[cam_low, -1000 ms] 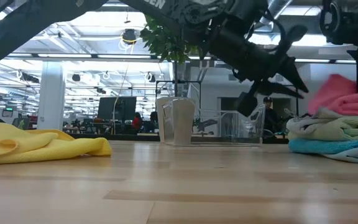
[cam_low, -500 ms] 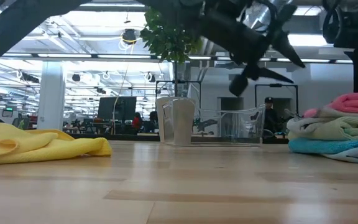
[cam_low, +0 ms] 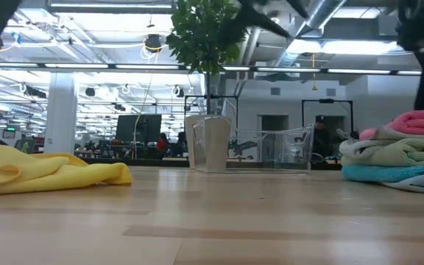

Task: Fold microfiber towels
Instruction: Stack the pink microfiber cloth on top of the gray microfiber cloth, then fold the yellow microfiber cloth

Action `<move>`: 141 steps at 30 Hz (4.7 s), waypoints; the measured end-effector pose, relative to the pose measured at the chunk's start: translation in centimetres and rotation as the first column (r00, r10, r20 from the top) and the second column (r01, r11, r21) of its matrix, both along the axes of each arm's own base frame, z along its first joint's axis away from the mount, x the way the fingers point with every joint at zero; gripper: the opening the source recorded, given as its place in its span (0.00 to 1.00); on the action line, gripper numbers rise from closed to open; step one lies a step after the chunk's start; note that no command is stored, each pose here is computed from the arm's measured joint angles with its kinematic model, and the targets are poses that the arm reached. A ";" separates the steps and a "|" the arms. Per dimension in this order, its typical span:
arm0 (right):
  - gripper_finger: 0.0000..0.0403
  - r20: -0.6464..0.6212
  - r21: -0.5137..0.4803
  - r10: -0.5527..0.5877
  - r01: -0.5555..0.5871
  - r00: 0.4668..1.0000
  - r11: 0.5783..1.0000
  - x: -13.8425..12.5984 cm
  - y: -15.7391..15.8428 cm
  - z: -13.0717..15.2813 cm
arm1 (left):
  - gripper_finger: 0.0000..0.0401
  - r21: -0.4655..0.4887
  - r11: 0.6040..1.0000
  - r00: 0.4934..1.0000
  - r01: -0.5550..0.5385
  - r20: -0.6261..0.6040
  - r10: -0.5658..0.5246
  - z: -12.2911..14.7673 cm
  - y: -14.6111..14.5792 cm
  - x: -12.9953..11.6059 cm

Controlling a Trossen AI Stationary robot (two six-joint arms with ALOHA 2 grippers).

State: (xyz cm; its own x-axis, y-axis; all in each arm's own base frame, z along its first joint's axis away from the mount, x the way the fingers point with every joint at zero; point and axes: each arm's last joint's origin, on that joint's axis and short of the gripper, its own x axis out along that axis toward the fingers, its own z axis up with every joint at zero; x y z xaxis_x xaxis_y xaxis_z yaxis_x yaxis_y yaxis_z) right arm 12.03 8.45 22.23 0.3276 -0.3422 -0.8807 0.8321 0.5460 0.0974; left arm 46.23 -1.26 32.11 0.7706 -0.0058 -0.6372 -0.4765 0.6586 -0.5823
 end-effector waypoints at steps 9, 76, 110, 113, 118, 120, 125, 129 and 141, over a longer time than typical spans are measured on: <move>0.36 -0.054 0.016 0.000 0.001 0.999 1.000 0.6 0.8 -3.9 | 0.37 0.111 0.987 0.960 0.115 -0.266 -0.082 1.8 -9.6 -6.9; 0.55 0.322 -0.044 0.596 -0.617 0.736 0.786 20.7 2.6 1.3 | 0.01 -0.299 0.838 0.880 -0.456 -0.294 0.374 -10.7 -12.6 -24.2; 0.55 0.456 -0.273 0.872 -0.905 0.176 0.325 30.5 9.4 -5.2 | 0.00 -0.484 0.873 0.986 -0.062 -0.167 -0.023 -0.7 -19.1 -25.7; 0.56 0.467 -0.297 0.872 -0.904 0.144 0.309 32.1 10.1 -5.6 | 0.00 -0.494 0.867 0.984 -0.070 -0.175 -0.021 -0.8 -19.3 -25.8; 0.56 0.461 -0.306 0.876 -0.901 0.142 0.307 33.8 10.4 -6.1 | 0.00 -0.508 0.857 0.982 -0.081 -0.189 -0.019 -0.8 -19.6 -26.2; 0.56 0.465 -0.314 0.874 -0.897 0.140 0.311 34.4 10.5 -6.3 | 0.00 -0.509 0.856 0.980 -0.090 -0.200 -0.015 -0.9 -19.6 -26.3; 0.56 0.462 -0.297 0.872 -0.898 0.164 0.326 35.4 10.1 -7.7 | 0.00 -0.510 0.855 0.979 -0.096 -0.203 -0.011 -0.9 -19.6 -26.3; 0.56 0.459 -0.284 0.870 -0.899 0.178 0.333 35.8 10.0 -9.1 | 0.00 -0.510 0.855 0.979 -0.097 -0.203 -0.011 -0.9 -19.6 -26.3; 0.38 0.465 -0.264 0.867 -0.907 0.178 0.328 35.9 10.3 -11.4 | 0.00 -0.487 0.867 0.975 -0.105 -0.222 -0.006 -1.1 -19.4 -26.4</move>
